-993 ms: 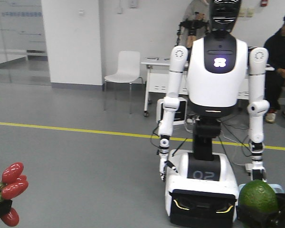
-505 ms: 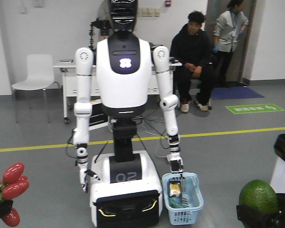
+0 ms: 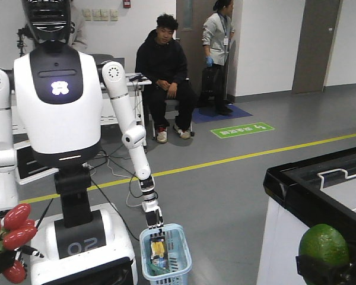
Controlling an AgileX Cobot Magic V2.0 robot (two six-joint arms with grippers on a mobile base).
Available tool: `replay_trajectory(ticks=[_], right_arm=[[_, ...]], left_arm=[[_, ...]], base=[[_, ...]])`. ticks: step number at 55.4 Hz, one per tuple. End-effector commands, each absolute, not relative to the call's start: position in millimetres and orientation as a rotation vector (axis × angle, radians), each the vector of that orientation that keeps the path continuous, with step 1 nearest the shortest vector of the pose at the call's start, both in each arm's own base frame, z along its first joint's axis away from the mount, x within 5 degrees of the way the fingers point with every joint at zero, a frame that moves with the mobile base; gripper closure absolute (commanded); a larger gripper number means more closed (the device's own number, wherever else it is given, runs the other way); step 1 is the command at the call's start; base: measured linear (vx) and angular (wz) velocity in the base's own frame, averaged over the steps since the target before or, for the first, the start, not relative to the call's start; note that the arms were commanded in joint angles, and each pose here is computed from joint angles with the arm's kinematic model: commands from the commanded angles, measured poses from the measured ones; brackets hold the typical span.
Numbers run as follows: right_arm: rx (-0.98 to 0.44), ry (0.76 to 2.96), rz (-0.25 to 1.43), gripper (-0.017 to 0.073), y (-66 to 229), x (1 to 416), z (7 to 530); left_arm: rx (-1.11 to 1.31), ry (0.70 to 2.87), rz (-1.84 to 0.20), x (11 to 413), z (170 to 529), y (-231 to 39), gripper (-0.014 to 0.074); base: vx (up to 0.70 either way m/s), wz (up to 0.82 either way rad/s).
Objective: Pick snacks and fruit into basket
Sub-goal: 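Drive up to the other robot holding the light-blue basket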
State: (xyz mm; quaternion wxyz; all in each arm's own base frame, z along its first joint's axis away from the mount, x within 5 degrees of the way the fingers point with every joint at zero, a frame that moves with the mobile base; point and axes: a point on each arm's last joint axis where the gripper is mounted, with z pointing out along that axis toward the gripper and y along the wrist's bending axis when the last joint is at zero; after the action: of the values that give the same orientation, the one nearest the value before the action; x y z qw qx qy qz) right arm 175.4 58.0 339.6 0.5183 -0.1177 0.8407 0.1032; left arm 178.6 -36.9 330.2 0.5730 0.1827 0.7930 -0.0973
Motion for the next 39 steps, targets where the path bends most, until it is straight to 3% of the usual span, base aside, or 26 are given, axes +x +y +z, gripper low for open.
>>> replay_trajectory(ticks=[1, 17, 39], right_arm=[[-0.262, 1.881, 0.254, 0.0568, 57.4, 176.7, 360.5], [-0.262, 1.881, 0.254, 0.0568, 57.4, 176.7, 360.5], [-0.262, 1.881, 0.254, 0.0568, 57.4, 176.7, 360.5]], left_arm=[[0.378, 1.806, -0.219, 179.2, 342.4, -35.1, 0.0599], [0.378, 1.806, -0.219, 179.2, 342.4, -35.1, 0.0599], [0.378, 1.806, -0.219, 179.2, 342.4, -35.1, 0.0599]], base=[[0.24, -0.28], [0.27, -0.07], [0.31, 0.23]])
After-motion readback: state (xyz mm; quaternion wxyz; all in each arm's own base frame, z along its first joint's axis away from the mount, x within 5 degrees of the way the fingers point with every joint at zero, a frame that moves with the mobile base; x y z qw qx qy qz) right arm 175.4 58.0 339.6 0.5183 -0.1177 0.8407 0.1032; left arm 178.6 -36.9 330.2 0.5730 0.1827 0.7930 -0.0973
